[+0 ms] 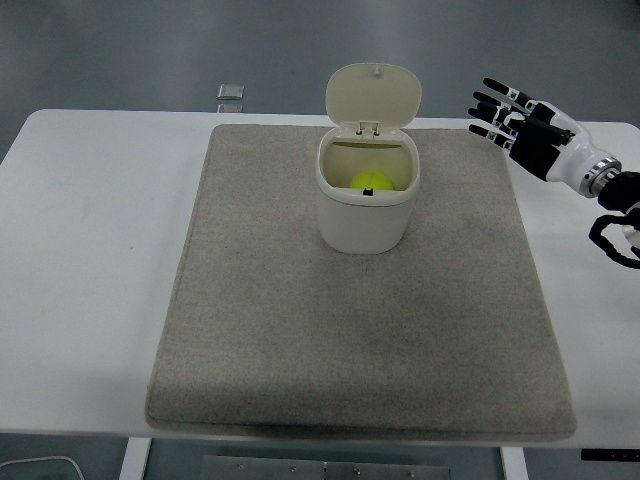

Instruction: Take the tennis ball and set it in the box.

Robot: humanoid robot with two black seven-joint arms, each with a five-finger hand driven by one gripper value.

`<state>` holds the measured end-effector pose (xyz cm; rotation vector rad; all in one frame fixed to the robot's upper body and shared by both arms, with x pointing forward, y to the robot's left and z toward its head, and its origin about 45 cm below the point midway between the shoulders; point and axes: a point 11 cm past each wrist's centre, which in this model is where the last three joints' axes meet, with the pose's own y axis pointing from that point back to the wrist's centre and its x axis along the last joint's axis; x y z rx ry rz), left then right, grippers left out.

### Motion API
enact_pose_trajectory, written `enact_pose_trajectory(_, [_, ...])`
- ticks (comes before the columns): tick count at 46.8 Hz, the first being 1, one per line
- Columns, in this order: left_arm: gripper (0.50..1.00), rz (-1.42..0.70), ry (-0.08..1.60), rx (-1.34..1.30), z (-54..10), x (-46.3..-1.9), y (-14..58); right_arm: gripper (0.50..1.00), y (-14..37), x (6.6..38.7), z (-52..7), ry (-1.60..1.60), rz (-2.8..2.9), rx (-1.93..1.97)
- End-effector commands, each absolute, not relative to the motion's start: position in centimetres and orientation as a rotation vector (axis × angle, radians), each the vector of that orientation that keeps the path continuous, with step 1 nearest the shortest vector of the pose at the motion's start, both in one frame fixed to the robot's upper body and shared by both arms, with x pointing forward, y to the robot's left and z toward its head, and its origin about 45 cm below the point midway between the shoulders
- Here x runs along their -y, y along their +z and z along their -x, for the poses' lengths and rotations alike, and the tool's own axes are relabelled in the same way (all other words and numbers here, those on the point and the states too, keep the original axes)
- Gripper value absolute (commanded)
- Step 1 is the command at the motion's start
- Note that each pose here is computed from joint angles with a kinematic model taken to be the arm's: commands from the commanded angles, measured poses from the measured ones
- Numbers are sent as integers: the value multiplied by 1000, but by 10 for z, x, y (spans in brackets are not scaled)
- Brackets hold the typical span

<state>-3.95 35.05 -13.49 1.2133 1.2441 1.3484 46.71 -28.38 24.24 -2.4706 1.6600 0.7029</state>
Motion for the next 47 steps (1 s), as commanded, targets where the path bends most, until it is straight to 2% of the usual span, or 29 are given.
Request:
enact_pose_trajectory(1, [992, -1213, 1348, -1244, 39, -351, -135, 909, 239, 281, -466, 722, 2465, -1650])
enact_pose_trajectory(30, [992, -1213, 1348, -1244, 39, -351, -135, 913, 244, 270, -461, 698, 2541, -1482])
enact_pose_trajectory(47, [992, -1213, 1348, -1244, 39, -351, -135, 913, 241, 275, -460, 702, 2536, -1502])
